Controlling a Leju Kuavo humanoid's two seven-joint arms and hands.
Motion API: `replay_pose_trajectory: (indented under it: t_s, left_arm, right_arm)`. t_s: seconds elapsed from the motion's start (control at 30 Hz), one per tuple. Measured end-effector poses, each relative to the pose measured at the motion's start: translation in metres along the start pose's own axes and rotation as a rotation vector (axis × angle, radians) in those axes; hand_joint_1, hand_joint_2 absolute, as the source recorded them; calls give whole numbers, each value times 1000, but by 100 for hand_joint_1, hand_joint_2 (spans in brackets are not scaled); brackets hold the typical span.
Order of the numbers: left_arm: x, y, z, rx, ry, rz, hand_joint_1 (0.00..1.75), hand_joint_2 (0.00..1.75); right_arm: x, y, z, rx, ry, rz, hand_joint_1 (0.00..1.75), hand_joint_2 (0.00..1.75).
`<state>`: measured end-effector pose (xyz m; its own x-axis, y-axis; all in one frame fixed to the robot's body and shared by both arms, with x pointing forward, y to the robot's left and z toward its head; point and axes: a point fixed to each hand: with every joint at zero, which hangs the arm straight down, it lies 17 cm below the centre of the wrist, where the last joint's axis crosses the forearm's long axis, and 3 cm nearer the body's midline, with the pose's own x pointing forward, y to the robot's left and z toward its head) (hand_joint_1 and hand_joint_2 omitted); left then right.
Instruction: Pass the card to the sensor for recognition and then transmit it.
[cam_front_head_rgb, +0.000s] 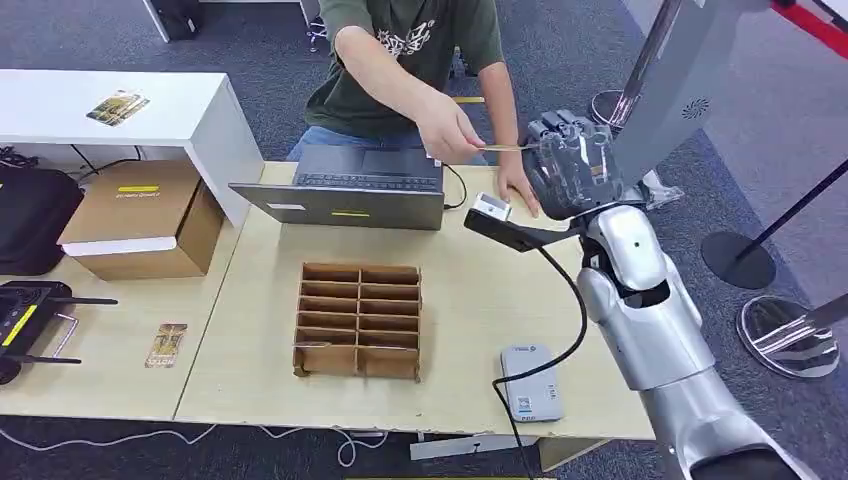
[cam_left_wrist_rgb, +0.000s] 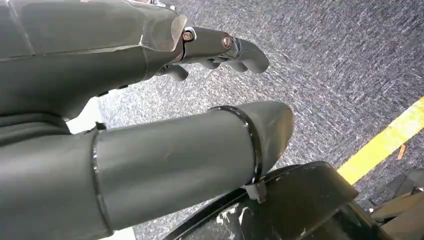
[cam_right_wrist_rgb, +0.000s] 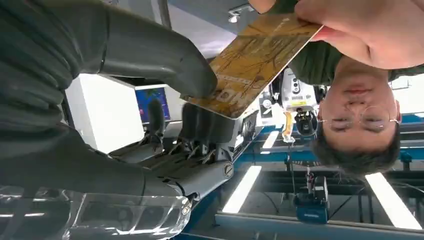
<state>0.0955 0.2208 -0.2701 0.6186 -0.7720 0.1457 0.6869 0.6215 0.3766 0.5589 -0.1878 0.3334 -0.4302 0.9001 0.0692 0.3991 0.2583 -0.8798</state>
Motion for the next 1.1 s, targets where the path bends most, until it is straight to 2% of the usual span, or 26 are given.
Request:
replay_pose_trajectory:
  t_s: [0.53,0.7,1.0,1.1]
  left_arm:
    - [0,1,0,3,0,0,0,0]
    - [0,2,0,8,0,1,0,0]
    - [-2,4,-1,21,11,1,0,0]
    - [-2,4,-1,22,11,1,0,0]
  right_arm:
    - [-5,1,3,4,18,-22,175,175]
    - [-24,12,8,64,108,-183,175,175]
    - [-43,34,21,189,220,-616,175,175]
    - [-44,35,22,193,223,-641,175,175]
